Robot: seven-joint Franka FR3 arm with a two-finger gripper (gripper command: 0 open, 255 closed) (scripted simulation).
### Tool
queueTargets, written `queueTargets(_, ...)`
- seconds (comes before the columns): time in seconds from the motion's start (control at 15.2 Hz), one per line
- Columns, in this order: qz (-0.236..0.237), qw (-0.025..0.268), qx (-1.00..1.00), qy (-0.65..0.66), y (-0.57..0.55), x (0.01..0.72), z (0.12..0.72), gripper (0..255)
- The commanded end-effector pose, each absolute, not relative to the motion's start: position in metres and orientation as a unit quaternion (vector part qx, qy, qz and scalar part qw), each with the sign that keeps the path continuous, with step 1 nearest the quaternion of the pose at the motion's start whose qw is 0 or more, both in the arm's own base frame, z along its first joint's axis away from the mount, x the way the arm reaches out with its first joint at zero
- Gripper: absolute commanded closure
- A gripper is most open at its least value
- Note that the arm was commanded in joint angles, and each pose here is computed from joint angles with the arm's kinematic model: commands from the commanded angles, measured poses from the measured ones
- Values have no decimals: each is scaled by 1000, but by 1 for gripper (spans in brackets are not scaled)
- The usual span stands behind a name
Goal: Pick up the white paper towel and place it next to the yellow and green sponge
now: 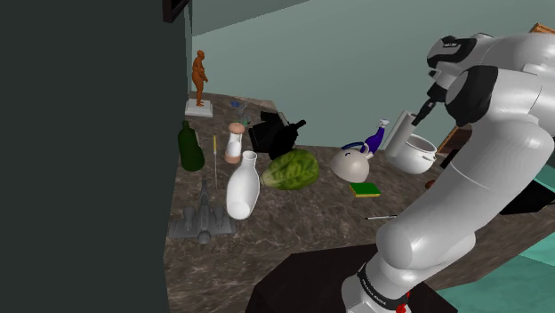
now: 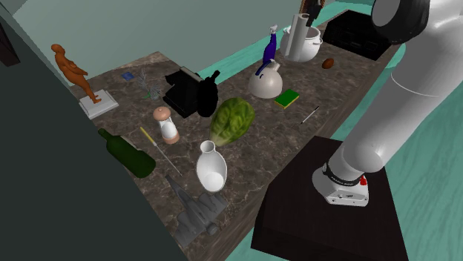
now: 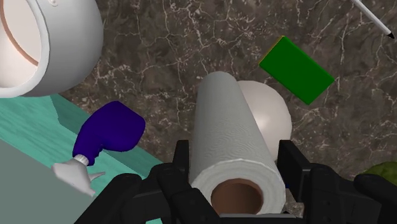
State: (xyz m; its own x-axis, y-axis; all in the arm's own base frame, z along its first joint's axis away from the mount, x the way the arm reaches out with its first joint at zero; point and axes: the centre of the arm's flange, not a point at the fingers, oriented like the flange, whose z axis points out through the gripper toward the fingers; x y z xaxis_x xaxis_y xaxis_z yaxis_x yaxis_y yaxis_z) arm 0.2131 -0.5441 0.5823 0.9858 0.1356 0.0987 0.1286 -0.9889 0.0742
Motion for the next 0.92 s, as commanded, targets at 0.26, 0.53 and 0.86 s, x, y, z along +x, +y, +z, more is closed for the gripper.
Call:
queueTargets(0.26, 52, 34, 996, 66, -544, 213, 551, 255)
queueTargets(0.53, 52, 34, 996, 66, -544, 213, 530, 255)
queueTargets(0.86, 52, 34, 996, 66, -544, 213, 503, 255)
